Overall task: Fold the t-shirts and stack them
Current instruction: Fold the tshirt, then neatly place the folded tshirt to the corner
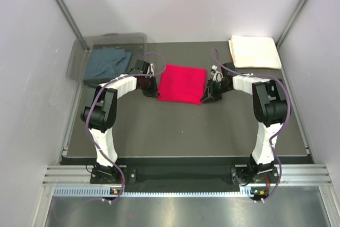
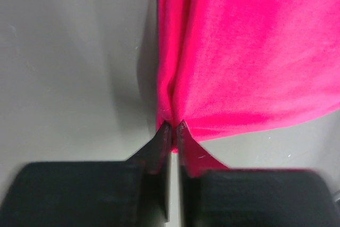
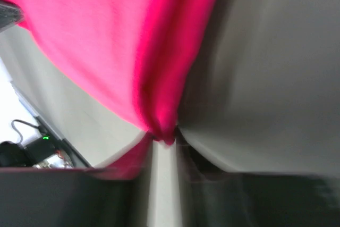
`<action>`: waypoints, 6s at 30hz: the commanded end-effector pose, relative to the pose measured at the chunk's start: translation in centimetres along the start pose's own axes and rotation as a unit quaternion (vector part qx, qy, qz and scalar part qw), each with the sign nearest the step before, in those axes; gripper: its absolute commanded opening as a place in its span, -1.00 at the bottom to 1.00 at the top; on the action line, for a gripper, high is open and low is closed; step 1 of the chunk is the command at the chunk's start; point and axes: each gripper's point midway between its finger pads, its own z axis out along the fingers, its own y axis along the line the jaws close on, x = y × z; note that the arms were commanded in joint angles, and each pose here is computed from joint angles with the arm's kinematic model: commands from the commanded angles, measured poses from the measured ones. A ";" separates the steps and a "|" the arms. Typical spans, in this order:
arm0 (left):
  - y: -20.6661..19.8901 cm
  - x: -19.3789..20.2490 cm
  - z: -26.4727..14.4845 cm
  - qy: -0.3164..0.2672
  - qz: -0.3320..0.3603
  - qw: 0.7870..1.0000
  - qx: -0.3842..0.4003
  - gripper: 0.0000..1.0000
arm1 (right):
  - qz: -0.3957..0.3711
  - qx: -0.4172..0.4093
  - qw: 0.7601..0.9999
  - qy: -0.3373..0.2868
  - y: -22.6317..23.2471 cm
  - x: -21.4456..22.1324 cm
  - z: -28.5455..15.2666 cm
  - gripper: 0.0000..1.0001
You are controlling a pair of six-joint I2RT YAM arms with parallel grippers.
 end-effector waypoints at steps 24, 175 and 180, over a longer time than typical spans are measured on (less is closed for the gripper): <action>-15.1 6.1 -8.2 -0.237 -0.318 0.897 0.193 0.53 | 0.027 0.101 0.968 -0.227 0.4 -1.1 -18.0 0.55; -9.2 10.9 -8.8 -0.099 0.052 0.992 0.056 -0.49 | -0.358 0.273 0.803 -0.392 1.0 -31.5 -30.3 -1.00; -9.0 11.1 -8.4 -0.092 0.048 0.993 0.053 -0.50 | -0.352 0.279 0.802 -0.393 -0.8 -32.3 -30.2 -1.00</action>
